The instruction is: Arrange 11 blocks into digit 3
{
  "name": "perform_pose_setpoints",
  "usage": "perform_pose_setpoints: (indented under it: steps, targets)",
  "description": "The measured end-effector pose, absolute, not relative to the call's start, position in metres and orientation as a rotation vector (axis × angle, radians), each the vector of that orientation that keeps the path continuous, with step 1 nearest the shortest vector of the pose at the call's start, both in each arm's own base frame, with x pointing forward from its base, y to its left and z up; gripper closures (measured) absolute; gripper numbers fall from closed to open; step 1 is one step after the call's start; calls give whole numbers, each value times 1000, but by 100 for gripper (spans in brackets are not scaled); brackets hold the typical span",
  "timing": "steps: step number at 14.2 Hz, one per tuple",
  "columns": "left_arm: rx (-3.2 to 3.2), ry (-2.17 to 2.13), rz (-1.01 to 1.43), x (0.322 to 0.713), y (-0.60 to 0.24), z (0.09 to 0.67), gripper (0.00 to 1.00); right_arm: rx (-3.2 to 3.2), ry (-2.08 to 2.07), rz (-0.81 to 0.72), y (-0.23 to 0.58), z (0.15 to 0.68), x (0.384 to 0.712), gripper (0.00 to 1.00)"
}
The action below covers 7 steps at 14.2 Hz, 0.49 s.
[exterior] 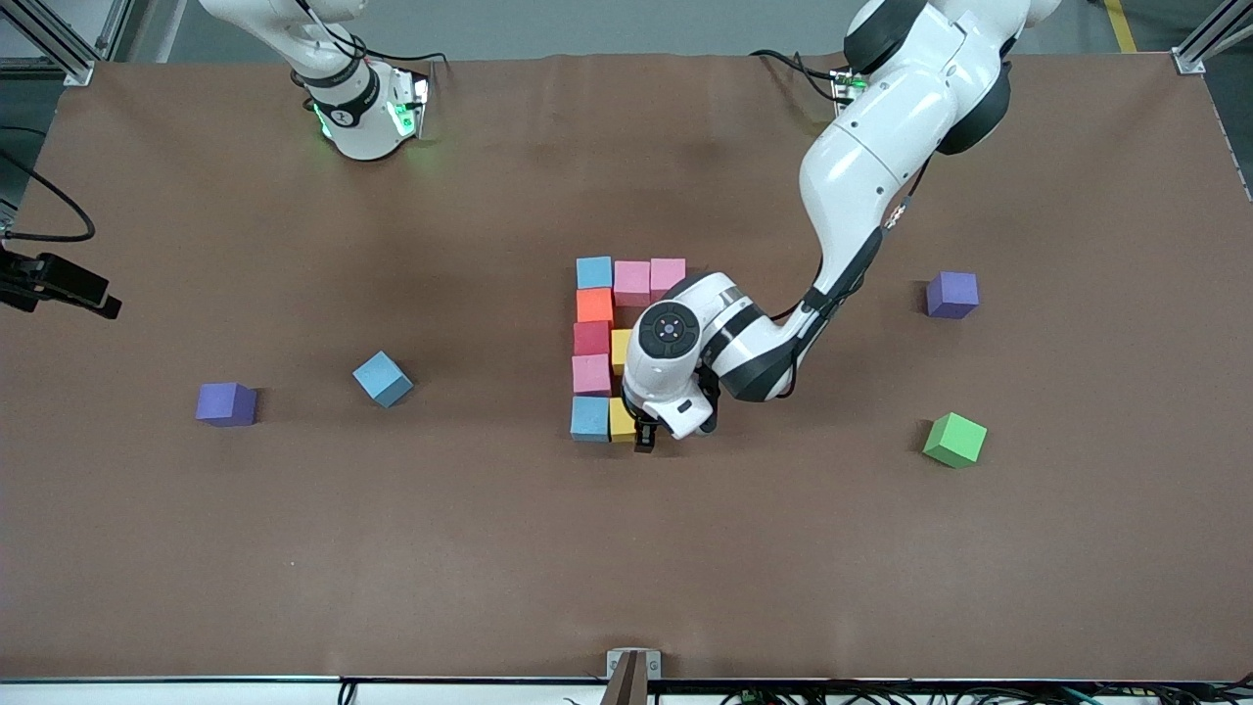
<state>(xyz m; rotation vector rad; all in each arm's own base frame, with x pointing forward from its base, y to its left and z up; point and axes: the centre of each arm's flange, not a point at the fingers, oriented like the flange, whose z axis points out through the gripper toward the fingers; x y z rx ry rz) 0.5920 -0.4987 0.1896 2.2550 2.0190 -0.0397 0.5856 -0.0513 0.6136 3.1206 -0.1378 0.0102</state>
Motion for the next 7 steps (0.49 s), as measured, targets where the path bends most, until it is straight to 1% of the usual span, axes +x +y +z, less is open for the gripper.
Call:
perform_pose_setpoints:
  steps: [1, 4, 7]
  targets:
    - [2256, 2016, -40, 592, -499, 189, 1, 3104, -110, 13, -43, 615, 586, 0]
    - [2247, 2010, -36, 595, -500, 199, 0, 3096, -97, 43, -39, 614, 585, 0]
    - [2283, 2008, -8, 602, -494, 238, 0, 3099, -128, 72, -52, 605, 578, 0]
